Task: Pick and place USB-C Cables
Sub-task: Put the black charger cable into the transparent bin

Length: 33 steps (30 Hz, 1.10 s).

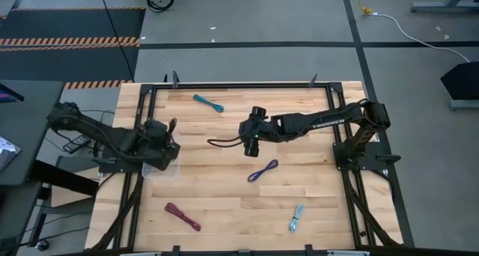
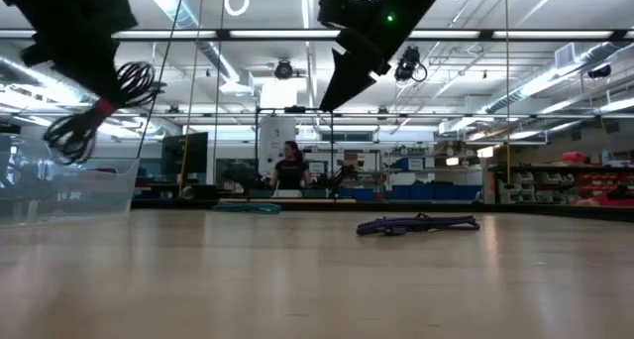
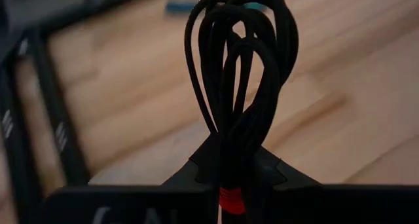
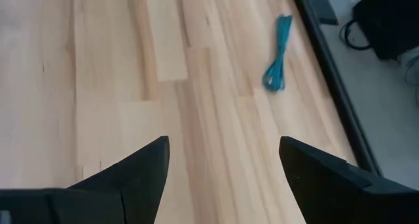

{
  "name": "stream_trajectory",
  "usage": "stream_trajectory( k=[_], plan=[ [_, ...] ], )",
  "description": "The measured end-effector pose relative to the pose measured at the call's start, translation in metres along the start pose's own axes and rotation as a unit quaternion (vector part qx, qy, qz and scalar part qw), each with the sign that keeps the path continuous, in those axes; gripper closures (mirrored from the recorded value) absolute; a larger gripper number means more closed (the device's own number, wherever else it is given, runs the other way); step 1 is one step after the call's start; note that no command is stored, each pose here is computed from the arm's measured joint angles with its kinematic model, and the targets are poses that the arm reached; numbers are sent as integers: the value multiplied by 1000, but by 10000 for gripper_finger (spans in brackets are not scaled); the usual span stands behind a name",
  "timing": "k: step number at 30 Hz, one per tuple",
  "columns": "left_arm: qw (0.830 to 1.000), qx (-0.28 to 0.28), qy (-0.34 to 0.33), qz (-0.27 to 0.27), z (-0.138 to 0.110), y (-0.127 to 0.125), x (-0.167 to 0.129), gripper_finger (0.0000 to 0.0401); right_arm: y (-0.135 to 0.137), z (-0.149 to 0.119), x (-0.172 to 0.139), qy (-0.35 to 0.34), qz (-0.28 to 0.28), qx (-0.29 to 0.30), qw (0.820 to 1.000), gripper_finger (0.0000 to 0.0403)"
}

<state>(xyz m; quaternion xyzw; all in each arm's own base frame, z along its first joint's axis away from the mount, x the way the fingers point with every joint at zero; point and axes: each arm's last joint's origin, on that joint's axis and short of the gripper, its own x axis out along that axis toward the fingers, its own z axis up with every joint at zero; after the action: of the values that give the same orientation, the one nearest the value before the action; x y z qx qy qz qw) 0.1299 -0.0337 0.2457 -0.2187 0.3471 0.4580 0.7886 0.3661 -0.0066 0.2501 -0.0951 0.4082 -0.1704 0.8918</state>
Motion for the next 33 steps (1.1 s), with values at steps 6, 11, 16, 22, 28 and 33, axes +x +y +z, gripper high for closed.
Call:
stream_trajectory(
  k=[6,11,16,22,28,33],
  plan=[
    [998,-6,58,14,-3,-2,4,362,2,-12,6,19,0,-6,1000,108],
    [993,-6,114,0,-9,-7,5,347,3,-15,8,23,1,-7,1000,108],
    [992,24,122,5,-13,-12,7,311,3,-15,8,23,1,-7,1000,108],
    [993,47,106,33,-15,-16,12,266,3,-15,8,21,1,-6,1000,108],
    [992,46,106,52,-13,-16,16,230,3,-15,8,22,1,-6,1000,108],
    [993,62,77,58,-10,-15,18,216,3,-15,8,22,1,-6,1000,108]
  ],
)
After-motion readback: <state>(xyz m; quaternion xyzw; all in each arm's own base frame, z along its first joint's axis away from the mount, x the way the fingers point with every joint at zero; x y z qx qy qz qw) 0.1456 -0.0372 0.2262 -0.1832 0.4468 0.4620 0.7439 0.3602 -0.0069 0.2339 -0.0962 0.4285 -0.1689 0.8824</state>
